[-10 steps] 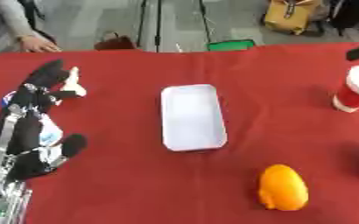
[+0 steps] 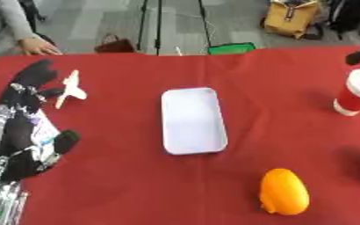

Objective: Pick up objects on the table and place them in the box.

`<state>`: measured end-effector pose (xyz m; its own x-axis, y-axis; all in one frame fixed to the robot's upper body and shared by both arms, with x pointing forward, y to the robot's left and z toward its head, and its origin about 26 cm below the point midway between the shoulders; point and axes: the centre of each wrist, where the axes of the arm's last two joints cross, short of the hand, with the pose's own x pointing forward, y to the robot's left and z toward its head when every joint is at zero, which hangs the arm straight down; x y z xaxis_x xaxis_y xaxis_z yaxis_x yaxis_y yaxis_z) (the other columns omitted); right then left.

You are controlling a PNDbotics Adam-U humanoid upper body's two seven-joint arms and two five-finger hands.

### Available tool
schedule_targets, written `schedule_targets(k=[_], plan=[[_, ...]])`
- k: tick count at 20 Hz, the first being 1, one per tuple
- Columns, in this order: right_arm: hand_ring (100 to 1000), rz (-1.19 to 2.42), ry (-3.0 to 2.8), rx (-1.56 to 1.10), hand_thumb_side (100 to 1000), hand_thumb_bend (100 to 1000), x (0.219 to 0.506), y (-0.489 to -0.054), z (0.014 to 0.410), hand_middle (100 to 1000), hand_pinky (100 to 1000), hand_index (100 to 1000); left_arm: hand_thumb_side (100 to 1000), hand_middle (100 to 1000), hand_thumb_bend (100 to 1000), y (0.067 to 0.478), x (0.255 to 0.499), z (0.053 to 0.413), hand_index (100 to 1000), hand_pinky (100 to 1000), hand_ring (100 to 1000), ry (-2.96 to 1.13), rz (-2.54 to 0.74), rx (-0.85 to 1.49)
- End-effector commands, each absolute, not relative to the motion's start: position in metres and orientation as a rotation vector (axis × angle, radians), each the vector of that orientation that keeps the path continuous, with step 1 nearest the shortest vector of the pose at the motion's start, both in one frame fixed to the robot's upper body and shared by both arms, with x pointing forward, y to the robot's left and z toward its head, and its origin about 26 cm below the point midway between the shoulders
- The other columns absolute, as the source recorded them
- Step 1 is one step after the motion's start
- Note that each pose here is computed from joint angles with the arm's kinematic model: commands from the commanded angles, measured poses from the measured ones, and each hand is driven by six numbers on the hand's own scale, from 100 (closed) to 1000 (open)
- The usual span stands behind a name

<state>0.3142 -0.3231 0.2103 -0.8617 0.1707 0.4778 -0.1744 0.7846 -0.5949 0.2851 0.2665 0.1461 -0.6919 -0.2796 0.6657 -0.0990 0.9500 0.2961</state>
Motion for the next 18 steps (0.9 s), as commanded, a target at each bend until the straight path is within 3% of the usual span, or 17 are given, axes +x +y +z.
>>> schedule_targets(k=[1, 9, 18], plan=[[674, 0.896, -2.467, -0.012, 422, 218, 0.313, -0.325, 0.216, 824, 752, 969, 582, 872, 901, 0.279, 0.283, 0.157, 865, 821, 887, -2.346, -0.316, 0.386], [670, 0.895, -2.46, -0.014, 427, 213, 0.313, -0.326, 0.214, 823, 752, 971, 562, 873, 946, 0.292, 0.281, 0.158, 876, 830, 887, -2.347, -0.227, 0.536], [668, 0.886, -2.448, -0.024, 429, 211, 0.312, -0.329, 0.211, 823, 752, 972, 513, 884, 979, 0.316, 0.274, 0.155, 885, 823, 899, -2.138, -0.074, 0.862]])
